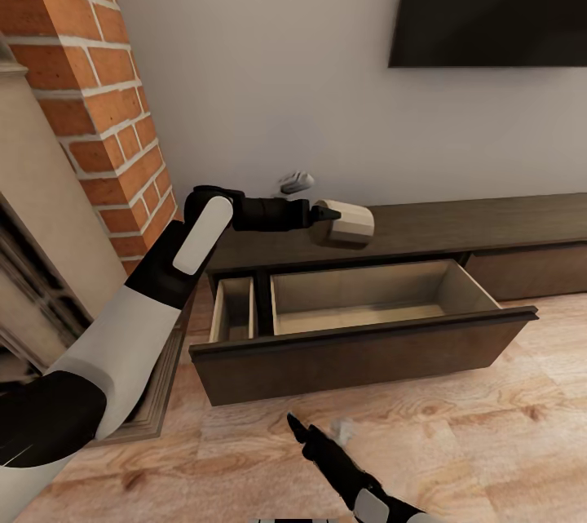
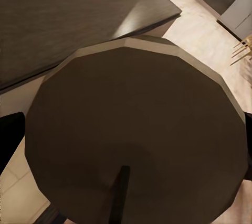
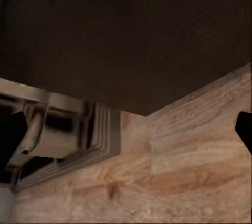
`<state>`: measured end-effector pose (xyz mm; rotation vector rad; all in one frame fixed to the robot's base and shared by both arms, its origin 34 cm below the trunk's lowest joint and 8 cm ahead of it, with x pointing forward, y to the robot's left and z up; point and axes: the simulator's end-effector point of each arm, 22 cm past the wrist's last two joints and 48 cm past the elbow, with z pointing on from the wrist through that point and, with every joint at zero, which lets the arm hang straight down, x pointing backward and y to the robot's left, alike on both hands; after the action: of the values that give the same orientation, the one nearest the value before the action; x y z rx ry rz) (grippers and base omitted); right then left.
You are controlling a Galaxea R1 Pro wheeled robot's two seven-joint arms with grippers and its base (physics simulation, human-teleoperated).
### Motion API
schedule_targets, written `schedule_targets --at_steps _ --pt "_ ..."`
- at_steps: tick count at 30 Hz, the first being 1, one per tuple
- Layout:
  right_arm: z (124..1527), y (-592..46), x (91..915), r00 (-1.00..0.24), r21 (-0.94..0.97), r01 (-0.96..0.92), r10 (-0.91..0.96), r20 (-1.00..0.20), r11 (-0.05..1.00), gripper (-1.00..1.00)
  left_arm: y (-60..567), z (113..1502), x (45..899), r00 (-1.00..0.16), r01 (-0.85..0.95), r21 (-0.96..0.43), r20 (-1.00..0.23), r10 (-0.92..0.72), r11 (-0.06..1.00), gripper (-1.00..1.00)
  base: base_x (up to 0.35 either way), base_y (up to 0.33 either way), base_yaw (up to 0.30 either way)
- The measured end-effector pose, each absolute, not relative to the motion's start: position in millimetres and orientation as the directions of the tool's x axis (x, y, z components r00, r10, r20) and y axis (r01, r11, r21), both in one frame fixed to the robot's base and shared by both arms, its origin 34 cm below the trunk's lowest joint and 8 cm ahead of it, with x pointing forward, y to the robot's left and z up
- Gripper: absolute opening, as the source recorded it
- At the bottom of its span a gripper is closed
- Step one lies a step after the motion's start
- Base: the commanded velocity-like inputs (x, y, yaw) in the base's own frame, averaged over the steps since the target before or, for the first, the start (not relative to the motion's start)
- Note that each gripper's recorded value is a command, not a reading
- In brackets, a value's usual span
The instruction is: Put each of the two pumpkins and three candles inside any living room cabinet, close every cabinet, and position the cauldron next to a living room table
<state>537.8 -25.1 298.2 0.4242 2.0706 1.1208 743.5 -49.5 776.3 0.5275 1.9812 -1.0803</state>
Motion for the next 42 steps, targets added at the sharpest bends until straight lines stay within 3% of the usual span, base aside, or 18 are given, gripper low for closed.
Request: schedule_targets --at_steps 4,5,9,12,16,19,31,42 --pt "298.8 24.5 475.7 -0.863 0.878 -0.147 0.374 -0.339 0.456 1.0 -48.7 774.9 744.4 -0.593 0.666 -0.501 -0.805 -0.014 0.553 -1.0 0.0 0.0 0.0" --pt "300.3 37.9 459.6 -0.91 0.872 -0.212 0.237 -0.341 0.441 1.0 -45.9 771.5 747.7 -0.594 0.655 -0.492 -0.804 -0.012 0.574 -1.0 0.0 0.0 0.0" --pt "309.5 53.2 423.7 -0.938 0.866 -0.338 -0.059 -0.341 0.369 1.0 -28.8 729.6 772.9 -0.63 0.535 -0.412 -0.777 0.023 0.737 -1.0 0.0 0.0 0.0" --pt "311.1 52.8 419.5 -0.919 0.847 -0.393 -0.14 -0.368 0.357 1.0 -28.3 698.1 779.2 -0.67 0.461 -0.361 -0.74 0.052 0.81 -1.0 0.0 0.0 0.0" --pt "309.6 50.9 415.5 -0.929 0.854 -0.369 -0.177 -0.326 0.367 1.0 5.5 666.4 806.6 -0.705 0.365 -0.191 -0.696 0.137 0.911 -1.0 0.0 0.0 0.0" --pt "307.7 49.9 415.8 -0.931 0.851 -0.364 -0.179 -0.319 0.378 1.0 26.4 670.4 825.0 -0.743 0.316 -0.161 -0.654 0.139 0.935 -1.0 0.0 0.0 0.0" --pt "299.0 45.8 420.4 -0.928 0.828 -0.372 -0.178 -0.327 0.42 1.0 -8.5 718.7 825.8 -0.765 0.389 -0.353 -0.638 0.086 0.851 -1.0 0.0 0.0 0.0" --pt "311.0 50.9 439.0 -0.956 0.867 -0.287 -0.058 -0.289 0.407 1.0 -24.6 712.3 814.0 -0.76 0.444 -0.343 -0.633 0.146 0.828 -1.0 0.0 0.0 0.0"
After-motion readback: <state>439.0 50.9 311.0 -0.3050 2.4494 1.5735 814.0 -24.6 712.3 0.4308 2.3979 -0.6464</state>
